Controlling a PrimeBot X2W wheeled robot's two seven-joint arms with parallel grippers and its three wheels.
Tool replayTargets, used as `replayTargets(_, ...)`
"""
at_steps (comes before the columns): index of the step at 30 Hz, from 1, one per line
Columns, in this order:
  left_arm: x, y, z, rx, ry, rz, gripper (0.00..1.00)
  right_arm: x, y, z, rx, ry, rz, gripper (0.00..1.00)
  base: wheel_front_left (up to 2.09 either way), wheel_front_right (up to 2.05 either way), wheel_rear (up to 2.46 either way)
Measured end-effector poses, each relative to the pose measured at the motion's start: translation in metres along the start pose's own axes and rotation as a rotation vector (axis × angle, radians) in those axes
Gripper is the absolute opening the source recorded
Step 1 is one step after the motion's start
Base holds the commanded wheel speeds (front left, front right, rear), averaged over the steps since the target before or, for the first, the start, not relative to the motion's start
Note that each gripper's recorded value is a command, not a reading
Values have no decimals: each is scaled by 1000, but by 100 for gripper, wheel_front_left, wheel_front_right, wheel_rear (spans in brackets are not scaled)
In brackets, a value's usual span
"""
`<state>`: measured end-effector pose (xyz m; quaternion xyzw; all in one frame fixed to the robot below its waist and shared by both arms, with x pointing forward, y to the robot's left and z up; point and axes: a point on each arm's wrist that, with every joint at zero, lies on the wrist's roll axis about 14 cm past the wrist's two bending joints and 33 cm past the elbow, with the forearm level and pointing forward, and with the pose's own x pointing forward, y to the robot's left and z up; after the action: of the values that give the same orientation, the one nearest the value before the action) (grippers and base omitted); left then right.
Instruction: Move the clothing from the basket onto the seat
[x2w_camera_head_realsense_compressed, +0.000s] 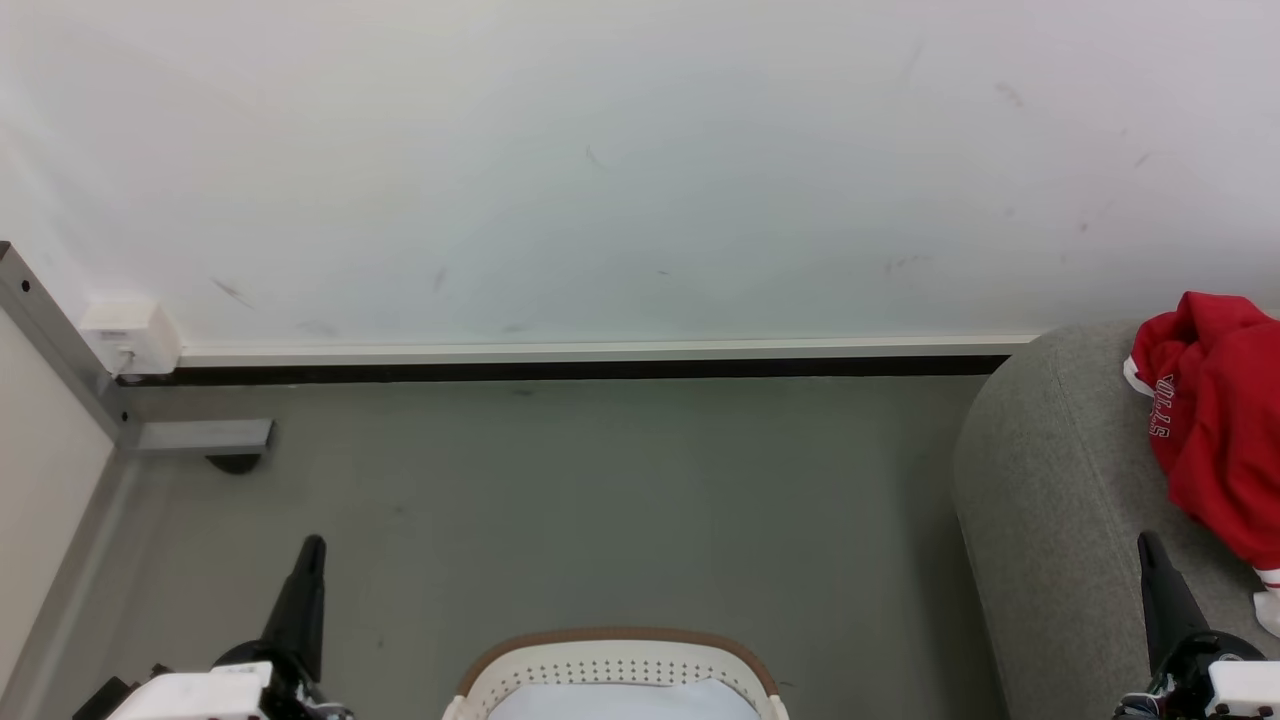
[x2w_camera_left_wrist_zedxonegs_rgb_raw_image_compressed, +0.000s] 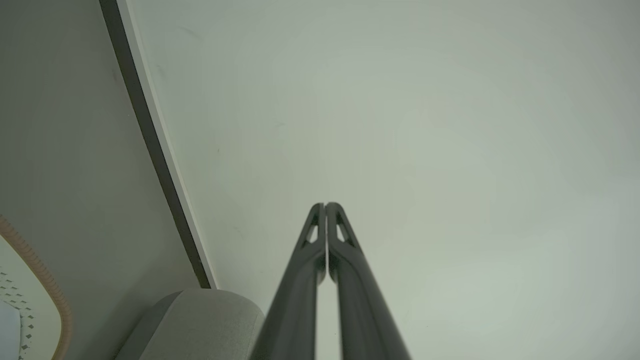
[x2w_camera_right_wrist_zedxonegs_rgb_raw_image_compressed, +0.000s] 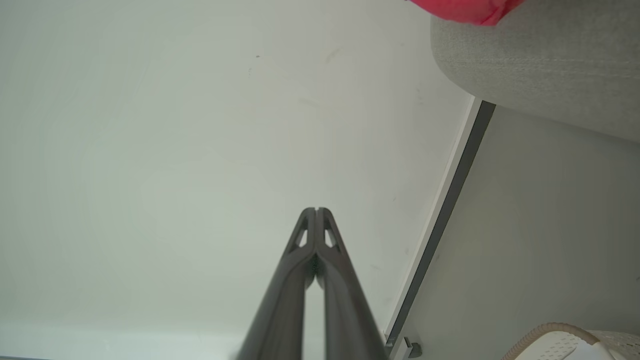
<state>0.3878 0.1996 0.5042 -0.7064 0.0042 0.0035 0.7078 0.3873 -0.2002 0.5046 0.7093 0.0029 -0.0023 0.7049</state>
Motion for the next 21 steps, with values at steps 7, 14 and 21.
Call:
replayTargets(7,0,0,0,0,0,0,0,0,0,0,0,-1,0,0,0,0,0)
replayTargets(14,0,0,0,0,0,0,0,0,0,0,0,-1,0,0,0,0,0)
replayTargets(21,0,0,0,0,0,0,0,0,0,0,0,-1,0,0,0,0,0)
